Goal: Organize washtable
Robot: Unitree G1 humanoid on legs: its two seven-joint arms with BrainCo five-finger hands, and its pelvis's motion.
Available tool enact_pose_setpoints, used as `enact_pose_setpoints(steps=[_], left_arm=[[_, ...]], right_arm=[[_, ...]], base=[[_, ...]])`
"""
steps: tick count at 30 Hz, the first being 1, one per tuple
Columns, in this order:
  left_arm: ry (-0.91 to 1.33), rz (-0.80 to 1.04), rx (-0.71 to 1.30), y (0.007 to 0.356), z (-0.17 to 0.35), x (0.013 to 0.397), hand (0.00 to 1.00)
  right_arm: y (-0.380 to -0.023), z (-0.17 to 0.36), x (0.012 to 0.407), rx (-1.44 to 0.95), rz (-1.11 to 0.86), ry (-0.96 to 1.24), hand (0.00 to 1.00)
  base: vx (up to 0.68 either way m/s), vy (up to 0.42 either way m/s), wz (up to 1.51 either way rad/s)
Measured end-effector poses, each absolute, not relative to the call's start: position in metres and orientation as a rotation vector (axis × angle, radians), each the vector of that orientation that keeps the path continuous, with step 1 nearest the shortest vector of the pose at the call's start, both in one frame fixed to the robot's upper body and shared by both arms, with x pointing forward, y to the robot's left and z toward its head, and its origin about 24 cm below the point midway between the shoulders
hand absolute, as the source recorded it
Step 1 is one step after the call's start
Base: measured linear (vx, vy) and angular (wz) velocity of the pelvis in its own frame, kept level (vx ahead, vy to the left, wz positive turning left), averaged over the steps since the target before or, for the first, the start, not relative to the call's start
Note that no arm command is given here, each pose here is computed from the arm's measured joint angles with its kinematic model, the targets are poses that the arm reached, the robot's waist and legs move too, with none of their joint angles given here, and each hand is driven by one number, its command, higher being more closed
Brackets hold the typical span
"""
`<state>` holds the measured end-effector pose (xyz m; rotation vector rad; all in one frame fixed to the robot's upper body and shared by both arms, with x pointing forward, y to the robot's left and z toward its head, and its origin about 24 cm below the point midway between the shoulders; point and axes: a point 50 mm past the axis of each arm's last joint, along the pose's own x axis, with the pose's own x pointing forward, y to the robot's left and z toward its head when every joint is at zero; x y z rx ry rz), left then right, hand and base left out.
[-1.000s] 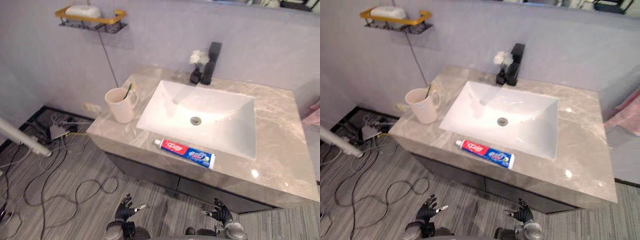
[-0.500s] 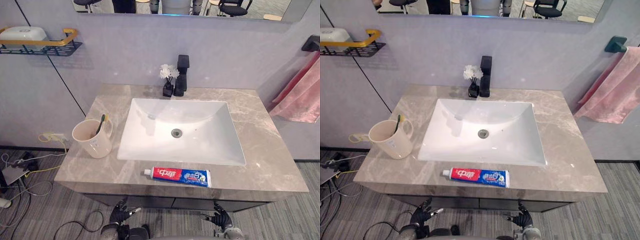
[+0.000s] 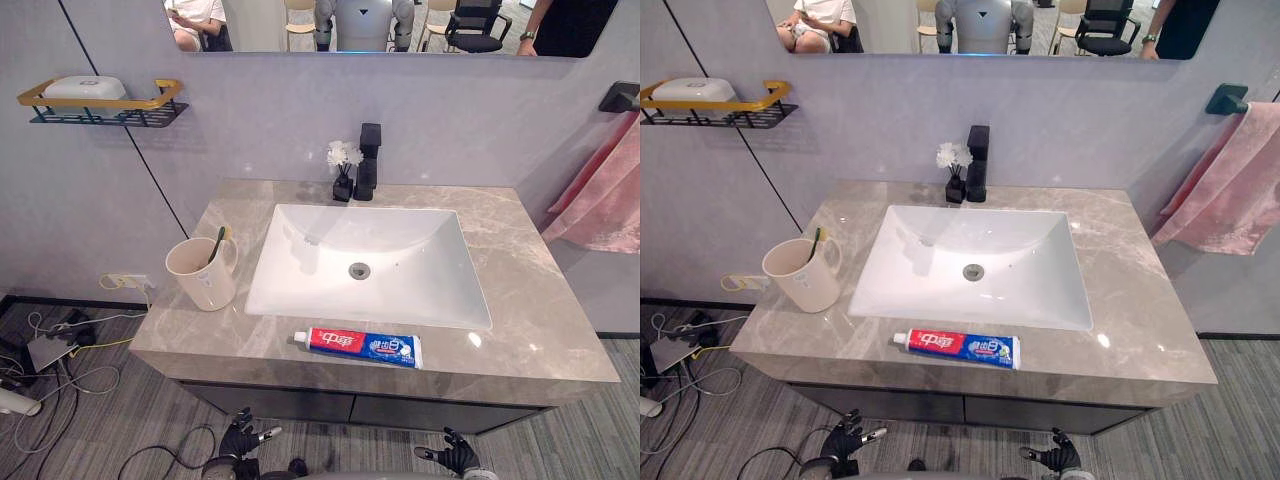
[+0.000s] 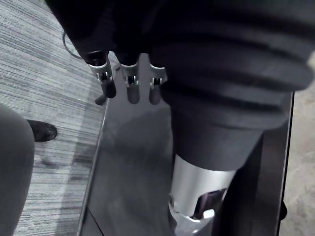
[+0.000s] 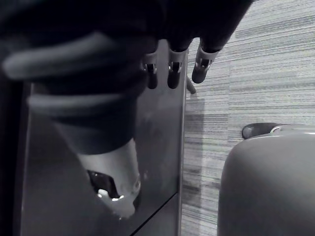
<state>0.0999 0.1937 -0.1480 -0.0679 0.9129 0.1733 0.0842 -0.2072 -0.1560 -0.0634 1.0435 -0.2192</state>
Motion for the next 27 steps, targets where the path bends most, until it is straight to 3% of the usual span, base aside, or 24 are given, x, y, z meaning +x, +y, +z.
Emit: enact_pose_setpoints(steps=[10, 17, 23, 27], left_arm=[[0.938, 0.220, -0.051, 0.198, -0.151, 0.099, 0.00], [0.951, 0.285, -0.070, 0.208, -0.152, 0.095, 0.00], [0.943, 0.482, -0.062, 0.256, -0.144, 0.076, 0.00], [0.755, 0.653, 0.002, 0.308, -0.110, 0.090, 0.00]], right_arm=[[-0.213, -0.162, 0.067, 0.105, -0.370, 1.093, 0.00], [-0.218, -0.159, 0.077, 0.122, -0.392, 1.054, 0.00], [-0.230, -0.156, 0.081, 0.101, -0.399, 1.030, 0.00], [-0.240, -0.154, 0.078, 0.079, -0.412, 1.028, 0.00]], base=[[0.01, -0.011, 0.09], [0.01, -0.031, 0.11], [-0.04, -0.025, 0.09], [-0.05, -0.027, 0.21]])
